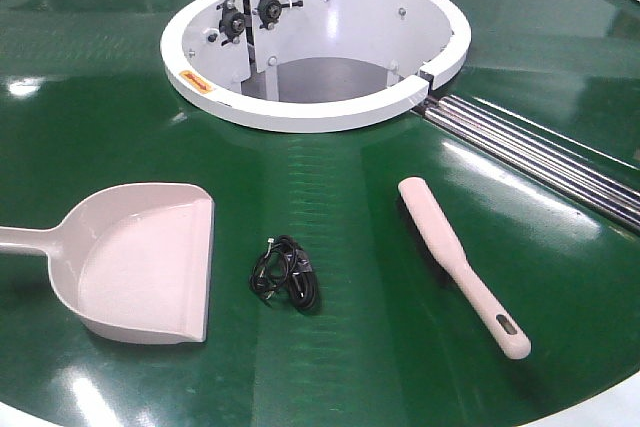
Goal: Clean and inspect green conveyor with broom and dustpan
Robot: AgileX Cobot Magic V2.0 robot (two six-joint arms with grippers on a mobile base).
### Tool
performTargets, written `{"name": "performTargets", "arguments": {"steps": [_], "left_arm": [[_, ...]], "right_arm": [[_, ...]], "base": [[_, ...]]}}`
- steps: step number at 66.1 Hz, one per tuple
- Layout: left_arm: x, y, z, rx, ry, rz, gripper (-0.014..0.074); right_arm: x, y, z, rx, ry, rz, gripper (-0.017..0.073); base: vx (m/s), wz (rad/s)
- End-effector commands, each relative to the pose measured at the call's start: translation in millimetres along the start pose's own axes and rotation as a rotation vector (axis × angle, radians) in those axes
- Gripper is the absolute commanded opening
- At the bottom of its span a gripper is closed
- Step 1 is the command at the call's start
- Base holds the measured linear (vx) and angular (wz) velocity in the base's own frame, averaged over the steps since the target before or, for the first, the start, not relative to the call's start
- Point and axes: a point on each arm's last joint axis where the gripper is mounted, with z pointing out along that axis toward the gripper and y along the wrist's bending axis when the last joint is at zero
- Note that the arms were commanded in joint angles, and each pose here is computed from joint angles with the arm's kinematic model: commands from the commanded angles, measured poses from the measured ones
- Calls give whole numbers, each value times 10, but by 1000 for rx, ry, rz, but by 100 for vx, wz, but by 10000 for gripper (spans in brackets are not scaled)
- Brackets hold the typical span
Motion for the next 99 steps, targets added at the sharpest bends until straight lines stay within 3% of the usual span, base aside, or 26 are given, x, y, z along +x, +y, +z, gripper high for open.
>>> {"name": "performTargets", "arguments": {"steps": [1, 70, 71, 76, 78, 82, 92, 99], "left_arm": [[-43, -2, -8, 1, -77, -6, -6], [-62, -1, -11, 1, -88, -9, -6], [-67, -1, -12, 1, -90, -17, -6], [-107, -3, -19, 13, -106, -198, -6], [-133, -2, -24, 15, -114, -210, -6], [-248, 3, -49, 16, -151, -197, -6], [-808, 23, -206, 10, -281, -89, -6], [-1124, 29, -206, 14, -187, -75, -6]], "right_arm": [[-64, 7, -10, -7, -84, -8, -9], [-63, 7, -10, -7, -83, -8, -9], [-63, 7, -10, -7, -83, -8, -9], [-63, 7, -10, -7, -83, -8, -9], [-63, 7, -10, -7, -83, -8, -9], [-63, 7, -10, -7, -83, -8, -9], [-63, 7, -10, -7, -83, -8, -9], [-63, 7, -10, -7, -83, -8, -9]], "base": [[0, 0], [0, 0], [0, 0], [0, 0], [0, 0], [0, 0], [0, 0], [0, 0]]}}
